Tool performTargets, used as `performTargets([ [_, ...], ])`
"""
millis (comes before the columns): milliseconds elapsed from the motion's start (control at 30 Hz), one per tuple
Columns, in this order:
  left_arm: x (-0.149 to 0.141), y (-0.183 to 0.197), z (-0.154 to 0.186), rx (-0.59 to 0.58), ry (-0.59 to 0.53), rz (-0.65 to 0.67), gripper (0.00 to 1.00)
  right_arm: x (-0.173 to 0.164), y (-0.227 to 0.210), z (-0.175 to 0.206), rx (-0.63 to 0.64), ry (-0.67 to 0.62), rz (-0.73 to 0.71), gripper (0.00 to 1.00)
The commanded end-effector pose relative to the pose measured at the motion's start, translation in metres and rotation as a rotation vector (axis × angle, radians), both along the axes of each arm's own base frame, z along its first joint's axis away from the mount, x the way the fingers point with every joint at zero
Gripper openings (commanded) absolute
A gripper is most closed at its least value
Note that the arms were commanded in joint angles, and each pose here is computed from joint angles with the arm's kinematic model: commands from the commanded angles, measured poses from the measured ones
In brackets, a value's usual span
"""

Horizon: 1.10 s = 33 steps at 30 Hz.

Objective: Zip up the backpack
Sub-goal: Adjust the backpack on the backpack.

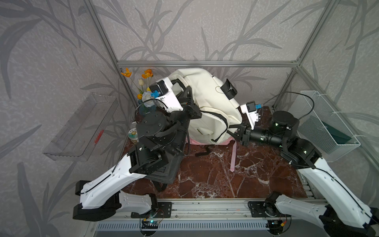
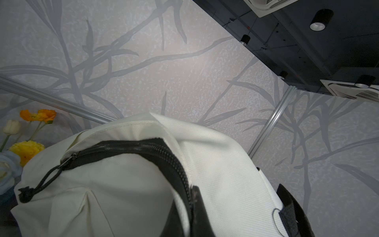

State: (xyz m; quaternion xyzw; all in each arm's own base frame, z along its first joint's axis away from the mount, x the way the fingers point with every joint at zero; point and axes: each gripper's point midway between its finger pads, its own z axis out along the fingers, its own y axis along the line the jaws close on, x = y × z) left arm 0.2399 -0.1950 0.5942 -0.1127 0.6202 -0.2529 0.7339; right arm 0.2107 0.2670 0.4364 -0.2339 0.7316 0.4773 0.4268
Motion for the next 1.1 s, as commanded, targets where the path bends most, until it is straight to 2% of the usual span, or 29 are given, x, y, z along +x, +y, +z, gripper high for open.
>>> performTargets([
  [0,-0.011,0.054,0.014,-0.104,-0.022,0.142,0.0,0.016,0.002,-0.011,-0.035,0.064,-0.069,0.0],
  [133,-0.009,0.086,-0.019,-0.07,0.052,0.293,0.0,0.035,0.016,-0.031,-0.071,0.15,-0.084,0.0],
  [400,0.011,0.149,-0.122,0.033,0.242,0.56,0.0,0.07,0.067,-0.097,-0.223,0.318,-0.079,0.0],
  [533,0.032,0.155,-0.15,0.085,0.307,0.6,0.02,0.1,0.071,-0.117,-0.27,0.317,-0.172,0.0],
  [733,0.086,0.152,-0.191,0.12,0.465,0.579,0.02,0.137,0.075,-0.133,-0.336,0.301,-0.272,0.03],
  [867,0.112,0.151,-0.206,0.131,0.516,0.575,0.06,0.168,0.071,-0.143,-0.346,0.29,-0.354,0.16],
  [967,0.127,0.152,-0.216,0.117,0.544,0.574,0.06,0.184,0.059,-0.146,-0.356,0.254,-0.415,0.38],
  [1033,0.134,0.152,-0.22,0.098,0.554,0.569,0.02,0.184,0.052,-0.144,-0.365,0.201,-0.411,0.52],
  [1067,0.139,0.151,-0.221,0.097,0.551,0.57,0.01,0.178,0.045,-0.131,-0.346,0.145,-0.41,0.58],
])
